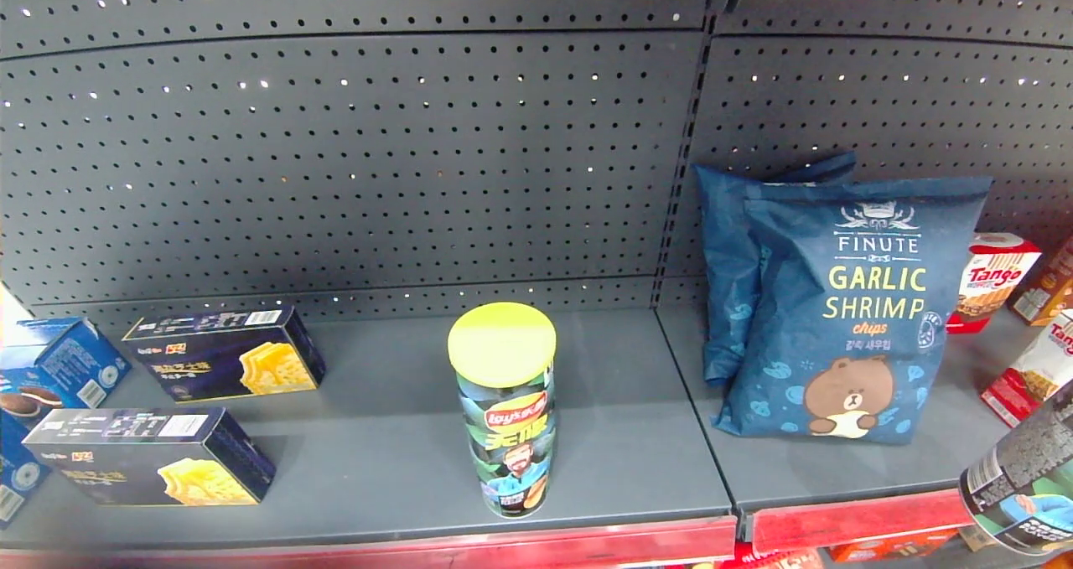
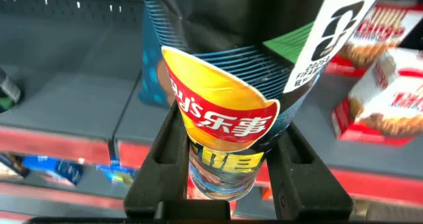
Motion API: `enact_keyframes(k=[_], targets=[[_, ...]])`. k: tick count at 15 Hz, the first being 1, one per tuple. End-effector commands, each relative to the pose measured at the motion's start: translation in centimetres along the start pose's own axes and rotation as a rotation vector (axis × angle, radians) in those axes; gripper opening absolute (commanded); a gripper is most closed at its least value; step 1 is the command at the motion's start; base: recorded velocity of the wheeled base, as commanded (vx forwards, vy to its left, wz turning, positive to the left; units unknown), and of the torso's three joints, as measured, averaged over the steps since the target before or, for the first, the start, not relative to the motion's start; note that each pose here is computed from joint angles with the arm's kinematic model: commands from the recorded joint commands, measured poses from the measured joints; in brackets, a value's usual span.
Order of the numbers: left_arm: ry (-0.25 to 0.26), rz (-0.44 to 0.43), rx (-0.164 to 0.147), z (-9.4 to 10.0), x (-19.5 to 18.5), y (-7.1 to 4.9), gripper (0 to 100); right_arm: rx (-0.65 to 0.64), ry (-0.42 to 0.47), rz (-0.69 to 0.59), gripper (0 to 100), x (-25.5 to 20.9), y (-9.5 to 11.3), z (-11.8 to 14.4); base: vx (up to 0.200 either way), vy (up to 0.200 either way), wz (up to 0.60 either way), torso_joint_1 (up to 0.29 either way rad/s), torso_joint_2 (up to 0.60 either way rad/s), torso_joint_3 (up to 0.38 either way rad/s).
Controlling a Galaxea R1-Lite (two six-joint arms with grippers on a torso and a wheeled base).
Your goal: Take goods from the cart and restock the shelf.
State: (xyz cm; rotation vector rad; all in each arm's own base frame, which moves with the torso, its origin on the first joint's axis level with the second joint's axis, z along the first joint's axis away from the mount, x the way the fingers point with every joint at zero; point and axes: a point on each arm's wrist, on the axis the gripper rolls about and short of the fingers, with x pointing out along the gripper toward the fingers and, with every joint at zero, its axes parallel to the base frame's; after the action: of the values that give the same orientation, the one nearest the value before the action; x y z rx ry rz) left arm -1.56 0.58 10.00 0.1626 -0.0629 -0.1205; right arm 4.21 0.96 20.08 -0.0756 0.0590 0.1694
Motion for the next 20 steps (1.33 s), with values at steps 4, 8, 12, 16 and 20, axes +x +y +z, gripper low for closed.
enact_keyframes(k=[4, 8, 12, 16, 20], targets=[[0.085, -0.003, -0.091, -1.6, 0.1, -0.3, 100, 0.014, -0.018, -0.041, 0, -1.9, -0.1, -2.7, 0.000, 0.000, 0.00, 0.000, 0.00, 0.000], [0.085, 0.057, -0.268, -1.6, 0.1, -0.1, 100, 0.021, -0.019, -0.030, 0, -2.2, -0.1, -3.4, 0.000, 0.000, 0.00, 0.000, 0.00, 0.000], [0.094, 0.101, -0.287, -1.7, 0.0, -0.1, 100, 0.063, -0.045, -0.014, 0, -2.3, -0.1, -2.8, 0.000, 0.000, 0.00, 0.000, 0.00, 0.000], [0.101, 0.206, -0.213, -1.7, 0.0, 0.2, 100, 0.063, -0.056, 0.009, 0, -2.2, -0.1, -2.0, 0.000, 0.000, 0.00, 0.000, 0.00, 0.000], [0.126, -0.060, -0.154, -2.0, 0.0, -0.5, 100, 0.063, -0.065, 0.025, 0, -2.1, -0.1, -1.5, 0.000, 0.000, 0.00, 0.000, 0.00, 0.000]])
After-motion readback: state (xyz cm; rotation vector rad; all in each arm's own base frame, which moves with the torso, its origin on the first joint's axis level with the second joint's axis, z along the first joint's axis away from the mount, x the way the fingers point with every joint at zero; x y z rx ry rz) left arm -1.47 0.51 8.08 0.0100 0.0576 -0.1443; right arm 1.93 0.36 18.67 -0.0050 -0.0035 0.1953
